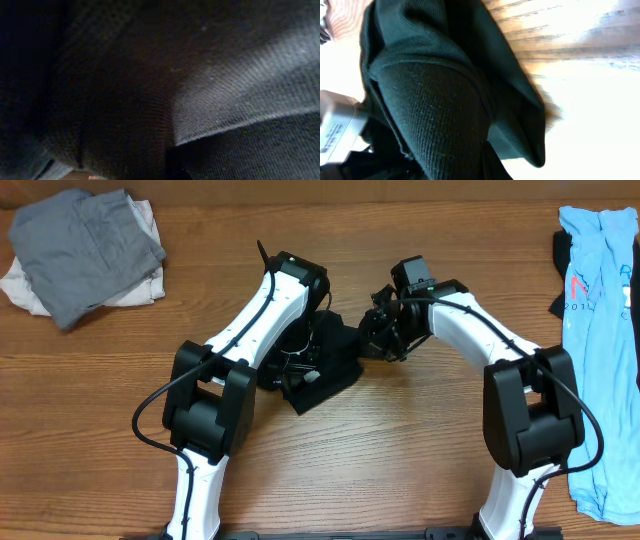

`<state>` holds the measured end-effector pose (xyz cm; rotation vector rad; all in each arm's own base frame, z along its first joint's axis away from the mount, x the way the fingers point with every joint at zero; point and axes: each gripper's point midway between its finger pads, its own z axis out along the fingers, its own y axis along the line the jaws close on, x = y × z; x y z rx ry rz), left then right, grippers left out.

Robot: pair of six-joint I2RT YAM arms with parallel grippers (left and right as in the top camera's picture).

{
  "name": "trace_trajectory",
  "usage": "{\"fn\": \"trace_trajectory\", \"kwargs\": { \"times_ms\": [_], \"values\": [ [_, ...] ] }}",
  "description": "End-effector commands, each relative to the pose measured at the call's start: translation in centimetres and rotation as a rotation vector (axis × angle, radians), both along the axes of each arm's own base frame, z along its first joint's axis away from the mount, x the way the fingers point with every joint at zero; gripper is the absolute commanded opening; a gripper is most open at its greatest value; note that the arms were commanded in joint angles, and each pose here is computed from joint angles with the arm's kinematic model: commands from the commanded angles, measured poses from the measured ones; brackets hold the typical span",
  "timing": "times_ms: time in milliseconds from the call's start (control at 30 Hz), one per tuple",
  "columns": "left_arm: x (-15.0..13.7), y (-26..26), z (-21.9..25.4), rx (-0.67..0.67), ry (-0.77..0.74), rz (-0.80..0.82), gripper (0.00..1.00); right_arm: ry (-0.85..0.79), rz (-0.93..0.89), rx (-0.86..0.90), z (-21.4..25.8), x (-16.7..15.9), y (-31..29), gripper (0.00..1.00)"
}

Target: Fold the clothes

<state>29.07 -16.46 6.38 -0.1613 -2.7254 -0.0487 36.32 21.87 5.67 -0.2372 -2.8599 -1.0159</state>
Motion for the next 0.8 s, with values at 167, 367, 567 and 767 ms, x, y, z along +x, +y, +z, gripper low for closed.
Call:
{"fn": "trace_trajectory", "kwargs": {
  "times_ms": [167,367,567,767],
  "values": [
    [-1.5,0.6,1.1,0.005,0.056,-0.044,0.04,-0.044,-0.047,-0.197,4.5,0.3,-3.4,0.04],
    [-1.7,1.3,1.2,0.028,0.061,-0.08,0.09,0.059,-0.032,-0.308,3.7,-2.4,-5.3,0.04],
    [-1.7,2.3,1.4,0.079,0.064,-0.101,0.17,0.102,0.02,-0.325,3.2,-4.5,-4.2,0.04],
    [-1.4,3.0,1.4,0.094,0.058,-0.091,0.14,0.136,0.089,-0.355,0.9,-7.5,-1.8,0.04]
  ]
}}
